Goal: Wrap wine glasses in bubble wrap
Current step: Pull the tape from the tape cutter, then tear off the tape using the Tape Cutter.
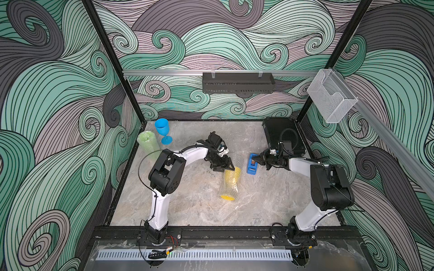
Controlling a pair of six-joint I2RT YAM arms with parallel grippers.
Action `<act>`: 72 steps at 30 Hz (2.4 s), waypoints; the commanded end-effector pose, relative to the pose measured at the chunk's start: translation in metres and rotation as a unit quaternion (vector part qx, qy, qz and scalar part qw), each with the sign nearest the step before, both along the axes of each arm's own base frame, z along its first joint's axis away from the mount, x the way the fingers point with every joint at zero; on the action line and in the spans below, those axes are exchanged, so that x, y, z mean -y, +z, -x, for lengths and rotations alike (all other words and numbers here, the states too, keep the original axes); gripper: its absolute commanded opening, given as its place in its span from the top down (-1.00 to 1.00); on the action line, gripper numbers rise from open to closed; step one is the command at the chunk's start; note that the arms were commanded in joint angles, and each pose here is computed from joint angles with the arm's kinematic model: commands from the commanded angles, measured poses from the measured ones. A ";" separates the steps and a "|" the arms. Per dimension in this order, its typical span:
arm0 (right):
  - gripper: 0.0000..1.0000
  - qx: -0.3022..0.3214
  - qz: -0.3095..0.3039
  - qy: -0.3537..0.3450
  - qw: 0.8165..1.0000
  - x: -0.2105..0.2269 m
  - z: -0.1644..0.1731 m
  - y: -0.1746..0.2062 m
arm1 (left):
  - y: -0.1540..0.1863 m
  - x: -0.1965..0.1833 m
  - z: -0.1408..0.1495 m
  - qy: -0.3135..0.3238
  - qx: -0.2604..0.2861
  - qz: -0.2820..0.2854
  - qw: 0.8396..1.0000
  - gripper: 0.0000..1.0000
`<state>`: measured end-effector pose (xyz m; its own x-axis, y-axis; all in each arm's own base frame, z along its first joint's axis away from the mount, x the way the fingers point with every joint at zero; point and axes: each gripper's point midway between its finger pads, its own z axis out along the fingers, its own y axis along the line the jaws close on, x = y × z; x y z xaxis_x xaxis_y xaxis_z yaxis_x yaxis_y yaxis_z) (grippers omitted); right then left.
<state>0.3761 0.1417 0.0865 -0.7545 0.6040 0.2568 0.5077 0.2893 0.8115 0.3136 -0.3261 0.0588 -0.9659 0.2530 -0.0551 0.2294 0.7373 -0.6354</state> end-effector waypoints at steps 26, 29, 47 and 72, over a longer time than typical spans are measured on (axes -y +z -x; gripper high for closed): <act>1.00 0.030 -0.014 0.007 0.999 -0.003 -0.001 0.000 | -0.048 -0.030 0.026 -0.004 -0.038 -0.110 0.993 -0.27; 1.00 0.023 -0.008 0.007 1.000 -0.002 0.001 -0.008 | -0.052 -0.030 0.029 -0.003 -0.044 -0.110 0.993 -0.27; 1.00 0.049 -0.002 0.004 0.999 -0.003 0.007 0.020 | -0.046 -0.031 0.028 -0.002 -0.037 -0.108 0.993 -0.27; 1.00 0.010 0.037 0.038 0.999 -0.018 0.075 -0.039 | -0.038 -0.032 0.026 -0.001 -0.026 -0.103 0.994 -0.27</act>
<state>0.3050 0.1602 0.0560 -0.7958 0.5641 0.2201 0.4766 0.3593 0.8024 0.3130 -0.3247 0.0620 -0.9646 0.2519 -0.0779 0.2443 0.7427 -0.6235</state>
